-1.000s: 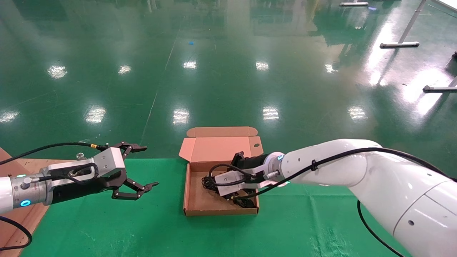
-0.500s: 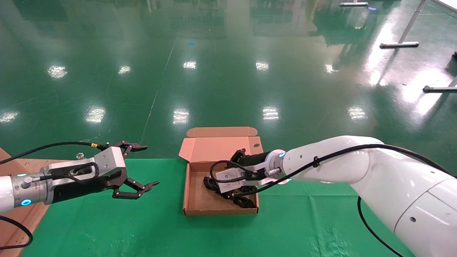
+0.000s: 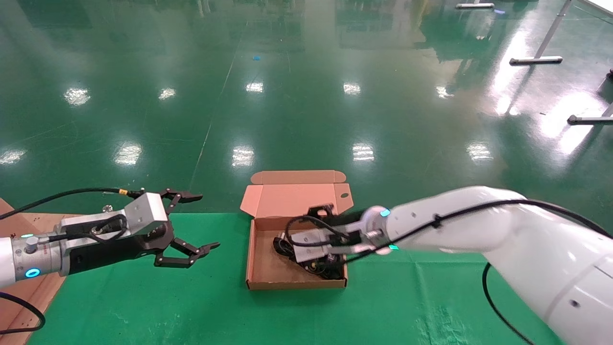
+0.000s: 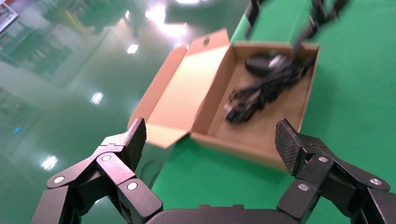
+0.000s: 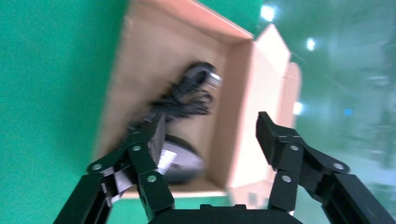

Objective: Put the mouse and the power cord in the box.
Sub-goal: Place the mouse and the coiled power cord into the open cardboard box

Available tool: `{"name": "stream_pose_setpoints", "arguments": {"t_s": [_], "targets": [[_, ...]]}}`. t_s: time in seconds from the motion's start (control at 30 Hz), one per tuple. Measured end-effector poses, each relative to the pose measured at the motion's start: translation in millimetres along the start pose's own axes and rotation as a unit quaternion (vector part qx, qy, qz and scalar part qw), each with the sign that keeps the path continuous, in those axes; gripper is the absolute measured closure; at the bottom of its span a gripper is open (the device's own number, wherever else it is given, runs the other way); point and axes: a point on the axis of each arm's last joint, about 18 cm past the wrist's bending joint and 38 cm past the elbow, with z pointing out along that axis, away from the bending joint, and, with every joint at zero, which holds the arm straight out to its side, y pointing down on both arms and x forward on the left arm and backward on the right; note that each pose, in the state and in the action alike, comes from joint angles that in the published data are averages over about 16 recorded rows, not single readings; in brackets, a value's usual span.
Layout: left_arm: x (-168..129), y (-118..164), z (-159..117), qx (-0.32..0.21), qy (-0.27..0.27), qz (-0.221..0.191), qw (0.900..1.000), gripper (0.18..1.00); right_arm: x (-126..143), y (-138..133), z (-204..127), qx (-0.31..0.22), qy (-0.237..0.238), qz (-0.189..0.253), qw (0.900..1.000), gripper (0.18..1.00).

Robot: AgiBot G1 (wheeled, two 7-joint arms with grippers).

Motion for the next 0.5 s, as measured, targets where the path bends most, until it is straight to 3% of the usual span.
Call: {"name": "stream_pose_setpoints", "arguments": {"t_s": [0.23,0.5], "targets": [[8,-20,-6,0.044,0.014,-0.031,0.9984,0.184,-20,3,-17,0.059,-0.008,0.095,0.994,0.416],[18,-44,-17,0.092,0.035,-0.063,0.9932,0.184,-38,7,-47,0.129,-0.012,0.191,0.973,0.274]]}}
